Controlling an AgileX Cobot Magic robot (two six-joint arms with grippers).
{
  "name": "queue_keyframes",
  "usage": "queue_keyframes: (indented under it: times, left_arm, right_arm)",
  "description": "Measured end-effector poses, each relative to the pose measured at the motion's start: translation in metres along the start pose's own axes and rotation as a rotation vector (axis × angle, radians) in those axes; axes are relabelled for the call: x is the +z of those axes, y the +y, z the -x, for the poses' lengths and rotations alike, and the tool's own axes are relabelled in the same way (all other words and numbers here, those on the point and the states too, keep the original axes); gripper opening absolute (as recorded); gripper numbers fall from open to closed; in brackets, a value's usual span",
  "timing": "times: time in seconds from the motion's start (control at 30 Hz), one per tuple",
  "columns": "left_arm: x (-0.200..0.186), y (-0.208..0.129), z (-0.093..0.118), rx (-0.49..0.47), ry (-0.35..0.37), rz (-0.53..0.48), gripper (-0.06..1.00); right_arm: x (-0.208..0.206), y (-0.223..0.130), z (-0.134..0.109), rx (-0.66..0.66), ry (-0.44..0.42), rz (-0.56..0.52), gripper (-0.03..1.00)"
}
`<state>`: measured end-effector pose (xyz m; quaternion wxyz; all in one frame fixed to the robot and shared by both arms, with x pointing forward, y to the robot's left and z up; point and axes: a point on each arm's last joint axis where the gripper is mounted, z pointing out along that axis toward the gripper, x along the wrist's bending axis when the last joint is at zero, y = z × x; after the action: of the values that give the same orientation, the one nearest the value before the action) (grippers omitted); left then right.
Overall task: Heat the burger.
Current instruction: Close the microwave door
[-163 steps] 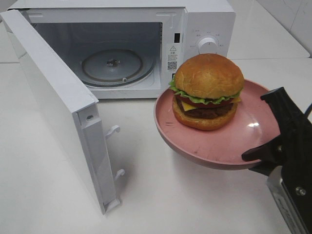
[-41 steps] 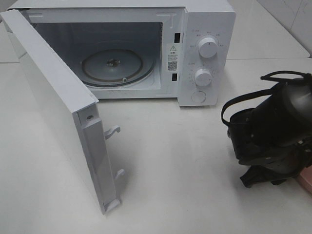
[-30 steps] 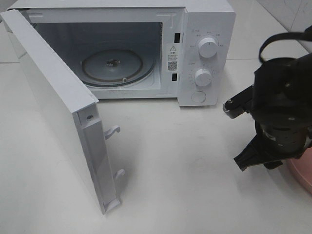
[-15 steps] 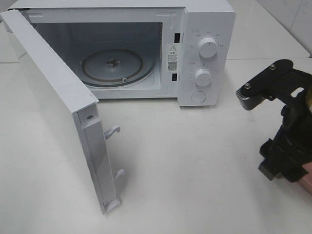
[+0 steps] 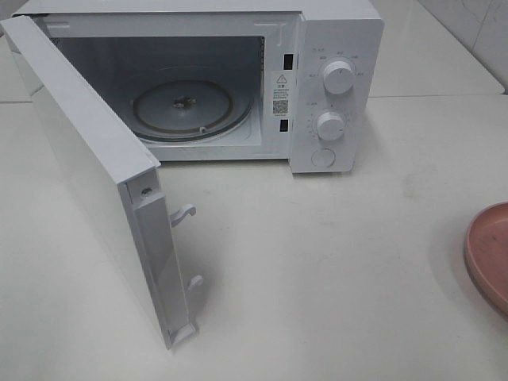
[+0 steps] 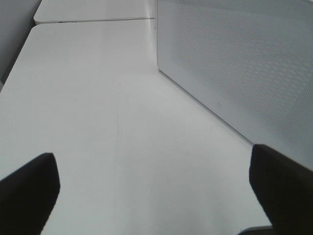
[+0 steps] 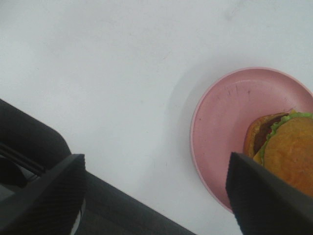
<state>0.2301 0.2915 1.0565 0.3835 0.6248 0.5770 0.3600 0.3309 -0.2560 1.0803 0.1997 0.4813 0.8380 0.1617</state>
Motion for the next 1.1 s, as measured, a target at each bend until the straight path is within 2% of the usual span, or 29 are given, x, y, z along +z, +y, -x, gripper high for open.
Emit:
queue_keyframes:
  times: [0.07,0.13,0.23,0.3,0.53,0.7,0.83,0.93,1.1]
  left_arm:
    - [0.0,0.0,0.0,0.0,0.0,0.0,0.97]
    - [0.0,0.0,0.0,0.0,0.0,0.0,0.97]
    - [0.0,0.0,0.0,0.0,0.0,0.0,0.97]
    - [0.0,0.0,0.0,0.0,0.0,0.0,0.97]
    - [0.0,0.0,0.0,0.0,0.0,0.0,0.97]
    - [0.0,0.0,0.0,0.0,0.0,0.0,0.97]
    - [0.0,0.0,0.0,0.0,0.0,0.0,0.97]
    - [0.0,0.0,0.0,0.0,0.0,0.0,0.97]
    - [0.0,0.0,0.0,0.0,0.0,0.0,0.97]
  right_arm:
    - [-0.005,-0.006,0.001,0.009,0.003,0.031,0.77]
    - [-0.018,-0.029,0.006,0.064,0.008,0.118,0.77]
    - [-0.02,-0.035,0.008,0.093,0.003,0.135,0.77]
    - [-0.025,-0.054,0.008,0.182,0.003,0.2,0.77]
    - [-0.027,-0.08,0.001,0.229,-0.016,0.337,0.77]
    - [-0.023,-0.097,-0.006,0.298,-0.057,0.413,0.77]
    - [-0.027,-0.108,-0.011,0.378,-0.136,0.514,0.77]
    - [-0.026,-0.11,-0.013,0.413,-0.169,0.524,0.77]
    - [-0.026,-0.109,-0.013,0.435,-0.176,0.524,0.77]
